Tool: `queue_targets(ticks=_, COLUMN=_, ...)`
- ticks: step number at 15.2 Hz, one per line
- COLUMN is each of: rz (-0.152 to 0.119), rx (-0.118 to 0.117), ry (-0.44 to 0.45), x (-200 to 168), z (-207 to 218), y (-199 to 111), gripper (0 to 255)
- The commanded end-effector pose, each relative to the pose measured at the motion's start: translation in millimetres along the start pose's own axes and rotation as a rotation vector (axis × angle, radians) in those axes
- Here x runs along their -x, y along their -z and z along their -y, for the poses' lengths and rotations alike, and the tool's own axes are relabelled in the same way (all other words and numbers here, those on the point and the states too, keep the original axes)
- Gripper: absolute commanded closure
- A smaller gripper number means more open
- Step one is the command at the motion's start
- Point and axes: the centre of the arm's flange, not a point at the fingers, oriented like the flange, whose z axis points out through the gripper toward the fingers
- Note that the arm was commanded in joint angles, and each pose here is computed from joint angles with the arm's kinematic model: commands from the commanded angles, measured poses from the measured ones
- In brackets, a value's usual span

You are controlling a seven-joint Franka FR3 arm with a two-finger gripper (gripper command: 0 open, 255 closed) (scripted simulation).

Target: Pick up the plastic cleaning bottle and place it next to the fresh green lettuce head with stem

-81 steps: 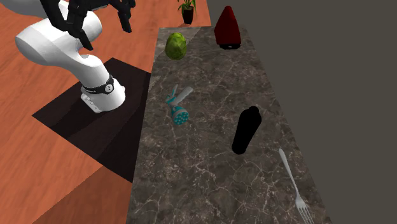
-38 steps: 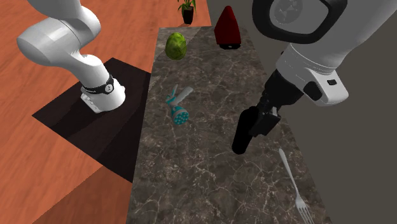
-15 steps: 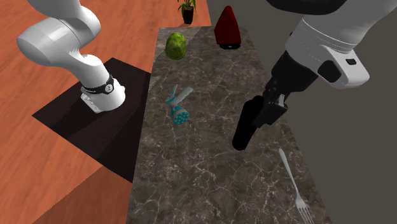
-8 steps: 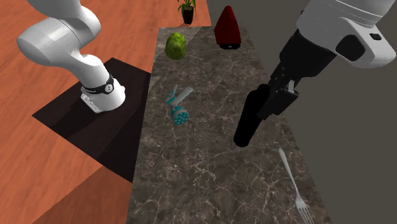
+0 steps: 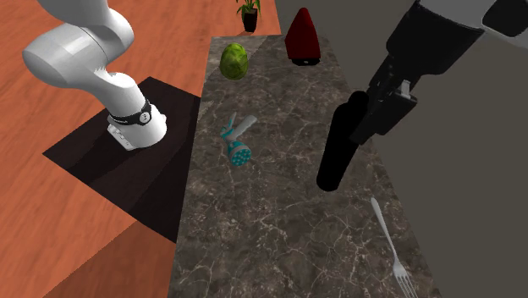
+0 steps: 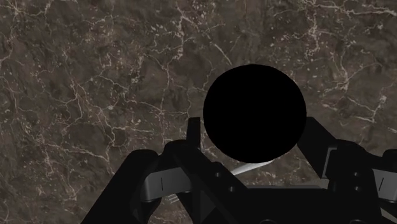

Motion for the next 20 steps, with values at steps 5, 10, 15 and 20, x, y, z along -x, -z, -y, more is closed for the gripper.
queue_targets(ticks=5, rz=0.0, rx=0.0, ry=0.0, x=6, z=-5, y=31, gripper=255)
queue_targets(ticks=10, rz=0.0, rx=0.0, ry=0.0, x=11, z=-9, y=57, gripper=255)
queue_targets(ticks=15, rz=0.0, rx=0.0, ry=0.0, x=38, z=18, y=74, gripper=255)
queue_targets(ticks=20, rz=0.0, rx=0.0, ry=0.0, x=81, z=64, y=92, gripper=255)
